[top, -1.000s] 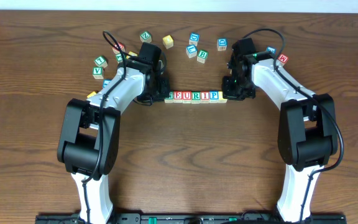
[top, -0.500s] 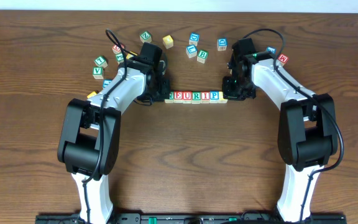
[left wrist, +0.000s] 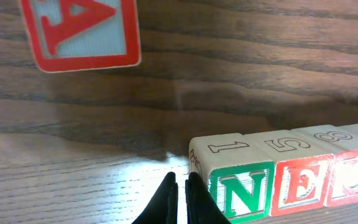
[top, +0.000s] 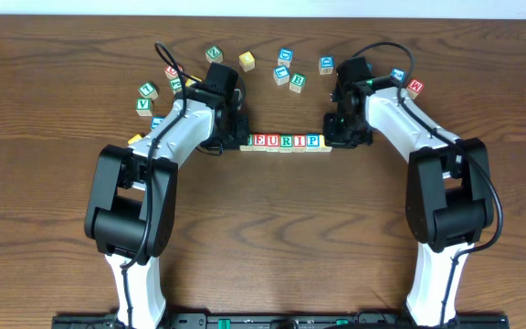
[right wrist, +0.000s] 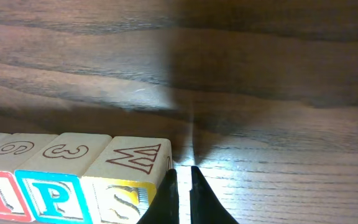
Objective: Spell out NEURIPS
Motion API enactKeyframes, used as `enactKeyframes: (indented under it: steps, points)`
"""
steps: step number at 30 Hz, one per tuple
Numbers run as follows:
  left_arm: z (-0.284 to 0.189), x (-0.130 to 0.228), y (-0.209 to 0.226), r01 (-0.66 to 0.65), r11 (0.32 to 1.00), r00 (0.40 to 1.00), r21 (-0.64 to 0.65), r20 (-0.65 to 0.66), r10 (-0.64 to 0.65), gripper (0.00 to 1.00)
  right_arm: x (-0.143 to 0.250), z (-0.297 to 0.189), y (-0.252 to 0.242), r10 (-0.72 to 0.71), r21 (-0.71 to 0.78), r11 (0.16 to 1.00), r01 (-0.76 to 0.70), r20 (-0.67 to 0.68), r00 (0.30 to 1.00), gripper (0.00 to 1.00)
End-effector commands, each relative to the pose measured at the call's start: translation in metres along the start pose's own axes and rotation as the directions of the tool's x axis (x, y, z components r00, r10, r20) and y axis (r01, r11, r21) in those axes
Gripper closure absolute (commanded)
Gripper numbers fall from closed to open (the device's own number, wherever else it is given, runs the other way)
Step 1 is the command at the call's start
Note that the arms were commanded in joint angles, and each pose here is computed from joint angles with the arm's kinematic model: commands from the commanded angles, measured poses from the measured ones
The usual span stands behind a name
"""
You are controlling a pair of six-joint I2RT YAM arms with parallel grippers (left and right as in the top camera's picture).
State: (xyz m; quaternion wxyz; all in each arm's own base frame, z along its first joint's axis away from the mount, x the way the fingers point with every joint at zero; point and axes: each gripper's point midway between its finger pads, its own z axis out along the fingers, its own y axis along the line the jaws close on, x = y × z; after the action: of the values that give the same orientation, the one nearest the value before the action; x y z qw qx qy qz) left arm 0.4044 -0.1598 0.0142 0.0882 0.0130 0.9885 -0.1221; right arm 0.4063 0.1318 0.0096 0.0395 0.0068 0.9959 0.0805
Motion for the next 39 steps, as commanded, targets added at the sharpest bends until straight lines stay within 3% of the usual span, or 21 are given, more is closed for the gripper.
enactKeyframes:
  steps: [1,26,30,35,39]
  points:
    - [0.004,0.005,0.000,-0.025,1.000,1.000,0.001,-0.018,0.025,0.93,0.005,0.003,0.012,-0.004,-0.018,1.000,0.004,-0.009,1.000,0.96]
    - [-0.003,-0.003,0.039,0.047,0.998,0.999,-0.044,-0.009,-0.048,0.93,-0.003,-0.001,-0.023,0.067,0.026,0.997,-0.067,0.001,0.998,0.94]
    - [-0.007,-0.004,0.048,0.043,0.996,0.999,-0.080,-0.008,-0.044,0.93,-0.003,-0.002,-0.030,0.082,0.036,0.996,-0.082,-0.002,0.997,0.99]
    - [-0.033,-0.015,0.065,0.015,0.987,1.000,-0.158,-0.003,-0.015,0.92,-0.009,-0.022,-0.037,0.089,0.031,0.995,-0.090,0.034,0.995,0.99]
    - [-0.080,-0.038,0.078,0.047,0.978,0.996,-0.202,0.078,-0.032,0.93,-0.020,-0.055,-0.045,0.103,0.013,0.994,-0.105,0.116,0.988,0.96]
